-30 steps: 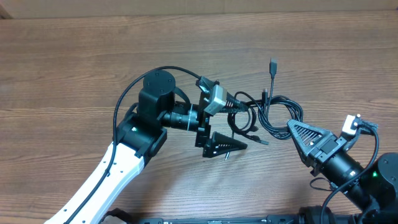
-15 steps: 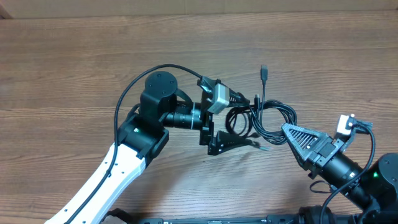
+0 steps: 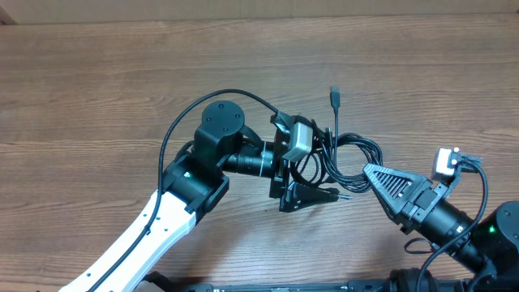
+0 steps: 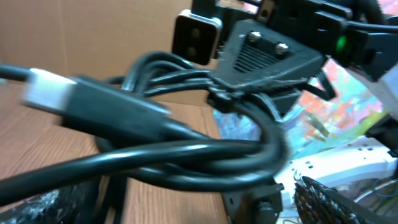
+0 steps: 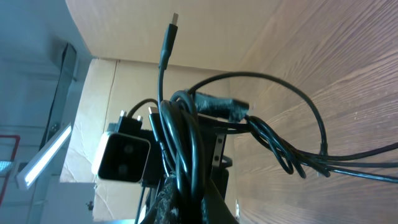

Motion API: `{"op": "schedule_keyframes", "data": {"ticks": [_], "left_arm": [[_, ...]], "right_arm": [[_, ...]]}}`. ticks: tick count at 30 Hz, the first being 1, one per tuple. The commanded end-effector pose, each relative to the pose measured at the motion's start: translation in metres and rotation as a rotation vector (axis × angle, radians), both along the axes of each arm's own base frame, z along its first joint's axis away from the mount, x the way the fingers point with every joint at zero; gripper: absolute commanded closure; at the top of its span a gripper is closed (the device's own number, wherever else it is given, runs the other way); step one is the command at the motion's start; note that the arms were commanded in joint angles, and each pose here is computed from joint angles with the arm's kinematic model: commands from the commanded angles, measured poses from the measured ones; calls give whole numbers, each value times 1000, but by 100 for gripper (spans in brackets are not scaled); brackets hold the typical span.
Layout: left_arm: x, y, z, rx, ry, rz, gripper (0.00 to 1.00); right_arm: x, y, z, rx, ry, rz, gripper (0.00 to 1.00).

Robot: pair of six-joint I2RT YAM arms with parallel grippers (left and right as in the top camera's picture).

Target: Untangle cables

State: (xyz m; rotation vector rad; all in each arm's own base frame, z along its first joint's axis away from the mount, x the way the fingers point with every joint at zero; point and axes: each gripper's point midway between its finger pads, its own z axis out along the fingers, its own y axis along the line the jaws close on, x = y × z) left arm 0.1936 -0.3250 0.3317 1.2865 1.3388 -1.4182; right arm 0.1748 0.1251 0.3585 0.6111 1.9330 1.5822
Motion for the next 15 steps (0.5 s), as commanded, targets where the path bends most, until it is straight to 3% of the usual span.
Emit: {"op": "schedule_keyframes", "data": {"ticks": [1, 10, 11, 14, 15], "left_arm": [[11, -3, 7, -11, -48, 63, 0], [12, -4, 12, -30, -74, 64, 4], [12, -4, 12, -31, -74, 63, 11], [11, -4, 12, -31, -74, 60, 52], [11, -4, 12, -31, -73, 60, 84]], "right_arm": [[-11, 7, 11, 14, -34, 62, 96], [-16, 12, 12, 15, -42, 103, 96], [-17, 12, 12, 15, -42, 106, 96], [-17, 12, 12, 13, -42, 106, 96], [-16, 11, 11, 9, -44, 102, 96]]}}
